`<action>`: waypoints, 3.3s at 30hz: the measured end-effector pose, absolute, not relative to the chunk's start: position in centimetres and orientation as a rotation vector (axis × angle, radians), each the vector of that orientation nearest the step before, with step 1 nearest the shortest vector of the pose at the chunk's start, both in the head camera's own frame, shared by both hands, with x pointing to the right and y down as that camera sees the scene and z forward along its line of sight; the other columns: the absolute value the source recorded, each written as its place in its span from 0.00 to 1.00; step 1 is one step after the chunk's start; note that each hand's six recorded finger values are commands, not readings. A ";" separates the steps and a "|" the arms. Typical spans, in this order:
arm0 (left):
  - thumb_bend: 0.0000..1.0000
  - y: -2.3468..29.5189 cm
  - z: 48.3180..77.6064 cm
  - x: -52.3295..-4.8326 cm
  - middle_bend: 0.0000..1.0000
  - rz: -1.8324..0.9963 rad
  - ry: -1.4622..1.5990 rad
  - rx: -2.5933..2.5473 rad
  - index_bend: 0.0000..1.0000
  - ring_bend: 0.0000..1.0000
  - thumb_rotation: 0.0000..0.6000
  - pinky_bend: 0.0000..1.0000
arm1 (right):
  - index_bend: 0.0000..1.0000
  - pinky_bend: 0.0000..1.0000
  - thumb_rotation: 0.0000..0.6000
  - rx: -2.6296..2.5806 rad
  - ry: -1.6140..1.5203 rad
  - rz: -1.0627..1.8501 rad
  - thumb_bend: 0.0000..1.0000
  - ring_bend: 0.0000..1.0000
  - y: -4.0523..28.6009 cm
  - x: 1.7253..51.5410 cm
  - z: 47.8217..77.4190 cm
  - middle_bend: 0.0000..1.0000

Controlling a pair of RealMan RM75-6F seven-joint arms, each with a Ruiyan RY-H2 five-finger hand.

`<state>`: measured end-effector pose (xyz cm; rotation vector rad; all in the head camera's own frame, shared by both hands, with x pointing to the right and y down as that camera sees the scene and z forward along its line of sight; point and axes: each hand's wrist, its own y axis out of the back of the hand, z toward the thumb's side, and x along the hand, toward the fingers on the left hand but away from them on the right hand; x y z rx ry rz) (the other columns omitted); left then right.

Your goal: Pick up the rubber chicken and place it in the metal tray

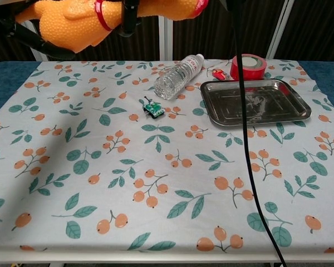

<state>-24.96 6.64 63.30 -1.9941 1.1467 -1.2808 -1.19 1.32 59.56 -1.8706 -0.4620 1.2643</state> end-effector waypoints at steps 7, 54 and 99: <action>0.07 6.8 63.7 -25.0 0.17 -1.316 1.125 -2.033 0.21 0.09 0.80 0.21 | 0.94 1.00 1.00 -1.867 -0.457 1.267 0.43 0.83 1.4 -1.2 59.6 0.81; 0.13 6.9 64.3 -26.9 0.04 -1.241 1.232 -2.008 0.13 0.02 0.93 0.17 | 0.94 1.00 1.00 -1.809 -0.405 1.329 0.43 0.83 1.0 0.7 61.0 0.81; 0.49 5.8 64.7 -25.3 0.83 -1.284 1.259 -2.018 0.81 0.73 0.99 0.69 | 0.94 1.00 1.00 -1.837 -0.366 1.286 0.43 0.83 3.1 -0.9 60.7 0.81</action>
